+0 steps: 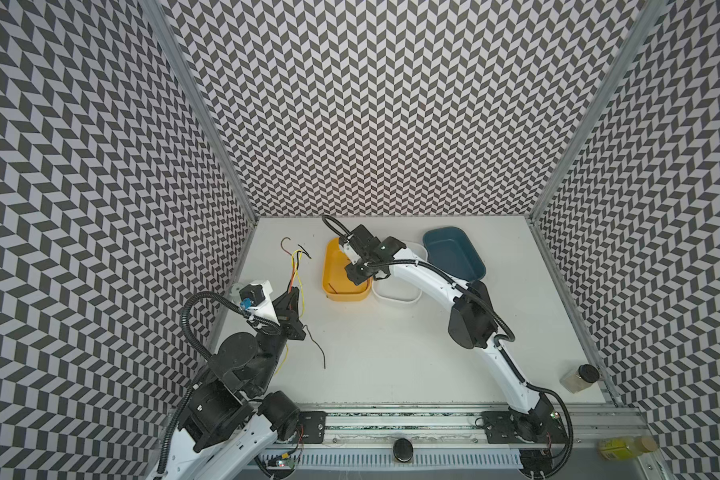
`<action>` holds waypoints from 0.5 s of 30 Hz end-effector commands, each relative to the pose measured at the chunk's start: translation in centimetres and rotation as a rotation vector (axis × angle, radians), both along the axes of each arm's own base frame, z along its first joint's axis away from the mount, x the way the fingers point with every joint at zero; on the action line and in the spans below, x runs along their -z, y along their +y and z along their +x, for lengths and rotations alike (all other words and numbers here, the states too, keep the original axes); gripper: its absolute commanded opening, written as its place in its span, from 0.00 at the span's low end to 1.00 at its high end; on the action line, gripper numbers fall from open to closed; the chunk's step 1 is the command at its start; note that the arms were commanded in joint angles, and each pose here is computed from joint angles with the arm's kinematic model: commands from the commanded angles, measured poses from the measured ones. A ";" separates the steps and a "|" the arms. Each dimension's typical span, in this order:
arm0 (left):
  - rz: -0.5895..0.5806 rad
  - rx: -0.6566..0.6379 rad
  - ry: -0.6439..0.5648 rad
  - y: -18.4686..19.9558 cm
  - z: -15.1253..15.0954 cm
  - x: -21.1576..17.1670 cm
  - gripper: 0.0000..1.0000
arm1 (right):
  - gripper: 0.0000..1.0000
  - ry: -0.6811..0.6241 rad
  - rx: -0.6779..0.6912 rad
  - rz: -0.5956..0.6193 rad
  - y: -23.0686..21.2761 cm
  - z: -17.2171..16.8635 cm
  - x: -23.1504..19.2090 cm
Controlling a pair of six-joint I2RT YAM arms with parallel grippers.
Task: Untangle the cables
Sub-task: 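Lower the red wire into the yellow tray and open the right gripper, then raise the open right gripper away from the trays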
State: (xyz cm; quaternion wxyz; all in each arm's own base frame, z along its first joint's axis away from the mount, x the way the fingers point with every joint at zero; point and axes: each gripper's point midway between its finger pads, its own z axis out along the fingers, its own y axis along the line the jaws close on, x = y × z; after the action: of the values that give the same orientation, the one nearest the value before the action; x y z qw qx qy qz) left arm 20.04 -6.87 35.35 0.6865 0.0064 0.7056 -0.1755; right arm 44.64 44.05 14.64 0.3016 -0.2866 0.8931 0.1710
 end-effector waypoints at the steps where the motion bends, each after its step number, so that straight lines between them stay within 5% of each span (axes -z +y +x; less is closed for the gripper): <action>1: -0.015 -0.017 -0.020 0.3 0.0 -0.4 0.00 | 0.47 -0.063 -0.023 0.036 -0.5 -1.1 -5.4; 6: -0.015 -0.015 -0.019 0.3 0.0 -0.4 0.00 | 0.50 -0.054 -0.069 0.026 -0.4 -2.5 -6.4; 15: -0.013 -0.015 -0.016 0.3 0.0 -0.3 0.00 | 0.58 -0.018 0.285 0.166 -9.3 2.4 -10.6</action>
State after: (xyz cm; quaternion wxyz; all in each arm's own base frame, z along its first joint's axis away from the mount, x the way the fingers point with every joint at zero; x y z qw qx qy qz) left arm 20.05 -6.83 35.35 0.6867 0.0054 0.7056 -0.1746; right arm 44.77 39.28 21.88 0.3308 -0.2218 0.8982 0.1858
